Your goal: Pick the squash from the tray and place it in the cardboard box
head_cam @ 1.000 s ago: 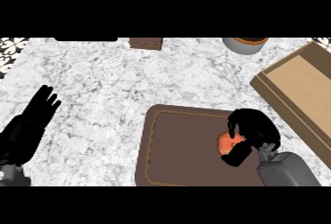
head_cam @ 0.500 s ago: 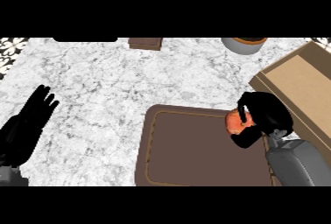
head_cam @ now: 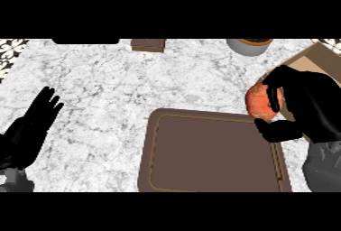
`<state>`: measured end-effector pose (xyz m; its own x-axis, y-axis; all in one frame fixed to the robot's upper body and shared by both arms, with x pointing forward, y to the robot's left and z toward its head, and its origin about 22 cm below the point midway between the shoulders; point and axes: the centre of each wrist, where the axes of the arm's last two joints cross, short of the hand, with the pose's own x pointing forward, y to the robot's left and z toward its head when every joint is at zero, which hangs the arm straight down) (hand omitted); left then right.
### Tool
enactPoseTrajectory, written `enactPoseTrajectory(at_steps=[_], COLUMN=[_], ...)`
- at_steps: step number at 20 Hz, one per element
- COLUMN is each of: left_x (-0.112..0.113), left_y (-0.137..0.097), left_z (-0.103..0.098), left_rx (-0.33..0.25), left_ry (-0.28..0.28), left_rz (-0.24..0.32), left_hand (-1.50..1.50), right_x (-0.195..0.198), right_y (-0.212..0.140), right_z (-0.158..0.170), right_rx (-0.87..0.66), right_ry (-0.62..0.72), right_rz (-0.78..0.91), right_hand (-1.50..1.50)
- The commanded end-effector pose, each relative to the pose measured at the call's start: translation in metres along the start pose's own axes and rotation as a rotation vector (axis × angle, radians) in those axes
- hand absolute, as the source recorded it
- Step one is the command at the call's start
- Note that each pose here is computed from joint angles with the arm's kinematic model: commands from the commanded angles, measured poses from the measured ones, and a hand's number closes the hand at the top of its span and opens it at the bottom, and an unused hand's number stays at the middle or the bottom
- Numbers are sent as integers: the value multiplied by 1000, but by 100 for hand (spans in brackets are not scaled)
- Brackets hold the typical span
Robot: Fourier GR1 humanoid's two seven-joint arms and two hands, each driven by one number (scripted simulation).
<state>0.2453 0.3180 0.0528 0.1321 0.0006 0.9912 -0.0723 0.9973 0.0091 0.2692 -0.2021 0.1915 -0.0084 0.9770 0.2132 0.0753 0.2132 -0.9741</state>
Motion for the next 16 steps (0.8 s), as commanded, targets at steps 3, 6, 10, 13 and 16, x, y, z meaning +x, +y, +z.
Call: enactPoseTrajectory(at_steps=[3,6,10,13,16], left_x=[-2,8,2,-1,9], left_y=[7,10,8,7,-3], left_z=[9,9,2,-5,-5], left_rx=[6,-3,-15,-9,-16], left_ry=[-5,6,-3,-24,-5], left_rz=[-12,5,-6,8,8], left_hand=[0,0,0,0,0], right_x=[-9,-7,-53,-70,-62], right_y=[-69,-75,-97,-105,-111], right_z=[18,12,-9,-16,-28], right_rx=[-215,-260,-296,-298,-262], right_ry=[133,199,274,279,290], right_rz=[-7,-36,-38,-39,31], right_hand=[150,150,150,150,150])
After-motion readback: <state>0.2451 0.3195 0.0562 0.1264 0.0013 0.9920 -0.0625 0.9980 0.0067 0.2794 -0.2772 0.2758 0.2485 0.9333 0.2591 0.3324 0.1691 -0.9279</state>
